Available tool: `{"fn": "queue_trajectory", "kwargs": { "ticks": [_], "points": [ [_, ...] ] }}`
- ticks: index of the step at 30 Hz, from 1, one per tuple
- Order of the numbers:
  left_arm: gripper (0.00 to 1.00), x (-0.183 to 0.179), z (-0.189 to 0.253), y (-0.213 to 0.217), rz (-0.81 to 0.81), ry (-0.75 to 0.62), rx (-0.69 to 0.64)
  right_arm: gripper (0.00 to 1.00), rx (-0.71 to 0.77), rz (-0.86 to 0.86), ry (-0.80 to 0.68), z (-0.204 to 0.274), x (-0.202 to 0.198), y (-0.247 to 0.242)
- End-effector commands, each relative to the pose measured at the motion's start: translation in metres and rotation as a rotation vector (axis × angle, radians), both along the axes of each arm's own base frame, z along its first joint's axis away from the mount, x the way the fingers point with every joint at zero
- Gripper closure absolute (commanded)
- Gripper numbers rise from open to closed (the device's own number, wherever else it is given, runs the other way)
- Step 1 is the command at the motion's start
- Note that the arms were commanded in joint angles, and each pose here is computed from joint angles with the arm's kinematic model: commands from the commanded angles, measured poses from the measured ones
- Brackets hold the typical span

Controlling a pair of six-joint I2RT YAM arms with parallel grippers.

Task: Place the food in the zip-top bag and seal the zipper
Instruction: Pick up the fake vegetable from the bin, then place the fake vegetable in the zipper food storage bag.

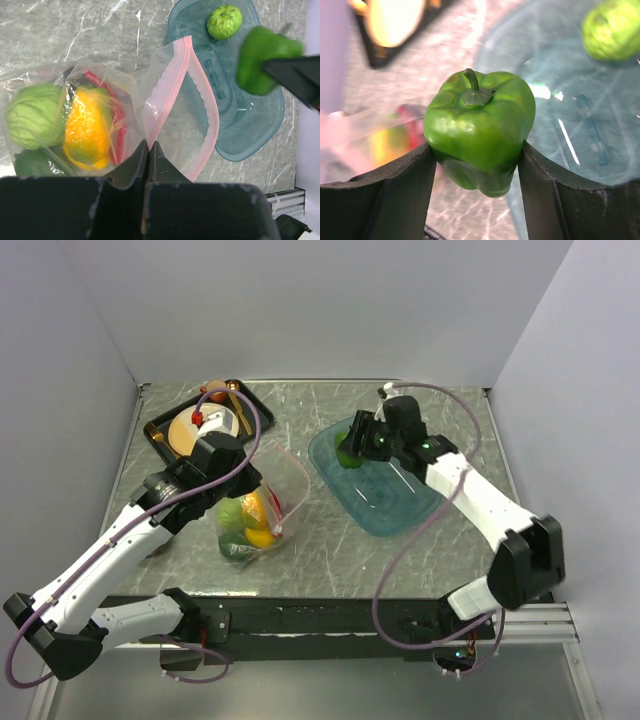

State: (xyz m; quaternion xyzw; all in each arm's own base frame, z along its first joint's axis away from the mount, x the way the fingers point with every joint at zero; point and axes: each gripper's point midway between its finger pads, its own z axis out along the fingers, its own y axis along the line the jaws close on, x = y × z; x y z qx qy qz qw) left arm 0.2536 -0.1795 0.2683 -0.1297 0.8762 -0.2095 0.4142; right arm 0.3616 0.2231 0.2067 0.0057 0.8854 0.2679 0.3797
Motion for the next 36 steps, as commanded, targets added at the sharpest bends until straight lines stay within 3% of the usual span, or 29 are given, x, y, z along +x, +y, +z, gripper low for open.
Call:
{"fn": "queue_trajectory", "kwargs": {
  "ticks": [1, 7, 10, 23, 28, 29, 30, 33, 34, 36],
  "points": [
    [0.99, 0.003, 0.007, -0.004, -0.009, -0.027, -0.03, 0.76, 0.086, 0.097, -0.088, 0.045, -0.034, 0.012],
    [0.99, 0.005, 0.005, -0.008, -0.013, -0.024, -0.036, 0.74, 0.221, 0.242, -0.172, 0.093, -0.083, 0.051],
    [0.99, 0.006, 0.005, -0.009, -0.018, -0.023, -0.039, 0.73, 0.218, 0.309, -0.186, 0.1, -0.099, 0.072],
    [0.98, 0.005, 0.009, -0.009, -0.021, -0.031, -0.05, 0.7, 0.124, 0.422, -0.137, 0.073, -0.117, 0.129],
    [0.99, 0.004, 0.009, -0.01, -0.024, -0.028, -0.047, 0.59, 0.095, 0.428, -0.138, 0.07, -0.115, 0.141],
    [0.98, 0.004, 0.009, -0.008, -0.021, -0.029, -0.048, 0.54, 0.088, 0.422, -0.142, 0.069, -0.113, 0.14],
    [0.98, 0.003, 0.009, -0.009, -0.02, -0.03, -0.049, 0.43, 0.085, 0.422, -0.143, 0.069, -0.112, 0.14],
    [0.98, 0.003, 0.009, -0.007, -0.015, -0.031, -0.049, 0.3, 0.062, 0.392, -0.159, 0.072, -0.107, 0.135],
    [0.98, 0.003, 0.009, -0.007, -0.017, -0.031, -0.049, 0.19, 0.06, 0.384, -0.17, 0.076, -0.106, 0.133],
    [0.97, 0.003, 0.011, -0.007, -0.014, -0.033, -0.049, 0.16, 0.044, 0.373, -0.184, 0.077, -0.105, 0.129]
  ]
}}
